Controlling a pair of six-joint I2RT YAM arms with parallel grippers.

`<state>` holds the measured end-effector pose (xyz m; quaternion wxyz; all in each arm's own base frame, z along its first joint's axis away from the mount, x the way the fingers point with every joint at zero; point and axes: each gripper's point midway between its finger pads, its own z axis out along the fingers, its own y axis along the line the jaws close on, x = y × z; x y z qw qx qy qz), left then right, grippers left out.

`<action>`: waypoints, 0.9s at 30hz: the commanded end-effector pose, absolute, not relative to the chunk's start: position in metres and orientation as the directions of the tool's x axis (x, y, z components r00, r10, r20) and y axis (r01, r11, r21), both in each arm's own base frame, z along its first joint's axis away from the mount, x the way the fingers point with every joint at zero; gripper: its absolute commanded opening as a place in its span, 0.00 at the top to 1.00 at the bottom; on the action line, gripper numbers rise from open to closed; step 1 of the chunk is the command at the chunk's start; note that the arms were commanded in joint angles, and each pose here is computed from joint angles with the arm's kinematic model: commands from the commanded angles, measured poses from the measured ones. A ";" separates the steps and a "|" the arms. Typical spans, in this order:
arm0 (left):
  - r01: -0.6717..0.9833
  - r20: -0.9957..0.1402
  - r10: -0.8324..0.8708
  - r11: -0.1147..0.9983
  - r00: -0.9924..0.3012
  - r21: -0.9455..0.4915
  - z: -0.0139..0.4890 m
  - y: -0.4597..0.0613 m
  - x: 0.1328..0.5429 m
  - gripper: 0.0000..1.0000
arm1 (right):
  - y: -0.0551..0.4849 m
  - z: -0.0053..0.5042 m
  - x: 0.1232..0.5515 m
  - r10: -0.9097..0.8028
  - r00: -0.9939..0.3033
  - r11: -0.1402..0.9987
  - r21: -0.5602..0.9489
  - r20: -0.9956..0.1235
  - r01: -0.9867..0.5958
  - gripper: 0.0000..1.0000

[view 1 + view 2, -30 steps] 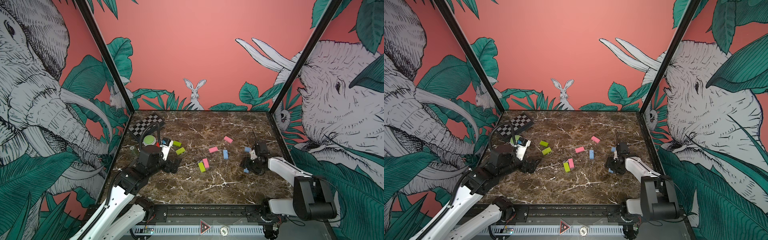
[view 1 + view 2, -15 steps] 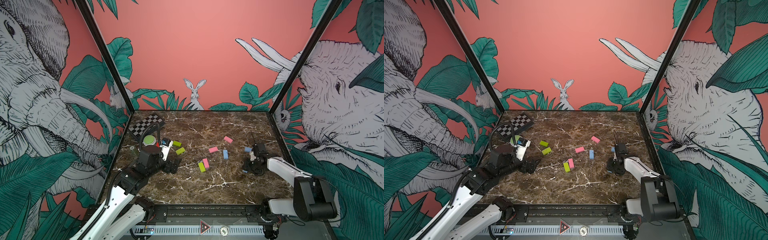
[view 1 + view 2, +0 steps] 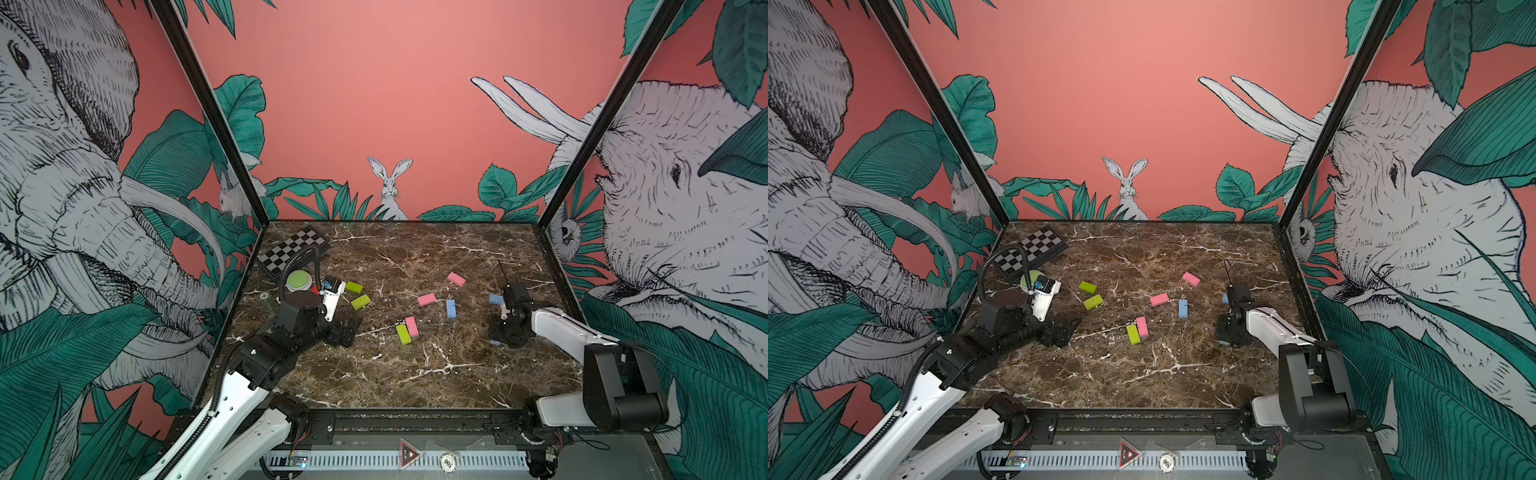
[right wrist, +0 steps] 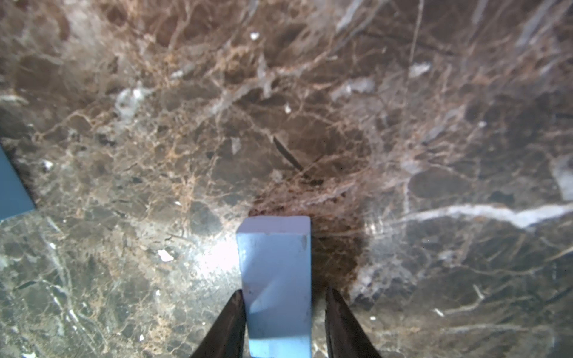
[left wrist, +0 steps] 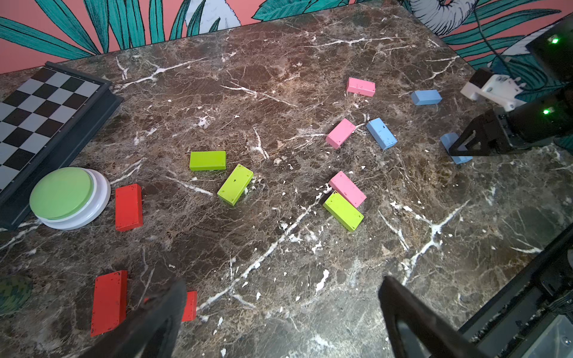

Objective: Assemble the letter t with building blocks
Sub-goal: Pick up the building block from the center of the board.

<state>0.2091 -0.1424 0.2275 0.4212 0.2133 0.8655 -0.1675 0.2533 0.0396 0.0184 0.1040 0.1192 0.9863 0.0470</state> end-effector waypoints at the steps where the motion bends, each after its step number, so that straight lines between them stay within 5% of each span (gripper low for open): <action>1: 0.513 -0.799 0.241 0.853 -0.551 -0.097 0.229 -0.141 0.207 0.01 | 0.035 0.018 0.256 0.214 -0.958 0.976 0.070 -0.190 0.204 0.62; 14: 0.510 -0.798 0.242 0.855 -0.552 -0.093 0.228 -0.140 0.207 0.01 | 0.041 0.030 0.260 0.158 -0.966 0.986 0.088 -0.205 0.142 0.82; 27: 0.505 -0.803 0.238 0.858 -0.546 -0.089 0.230 -0.138 0.207 0.01 | 0.091 0.094 0.297 -0.074 -0.891 0.978 0.143 -0.447 -0.154 0.85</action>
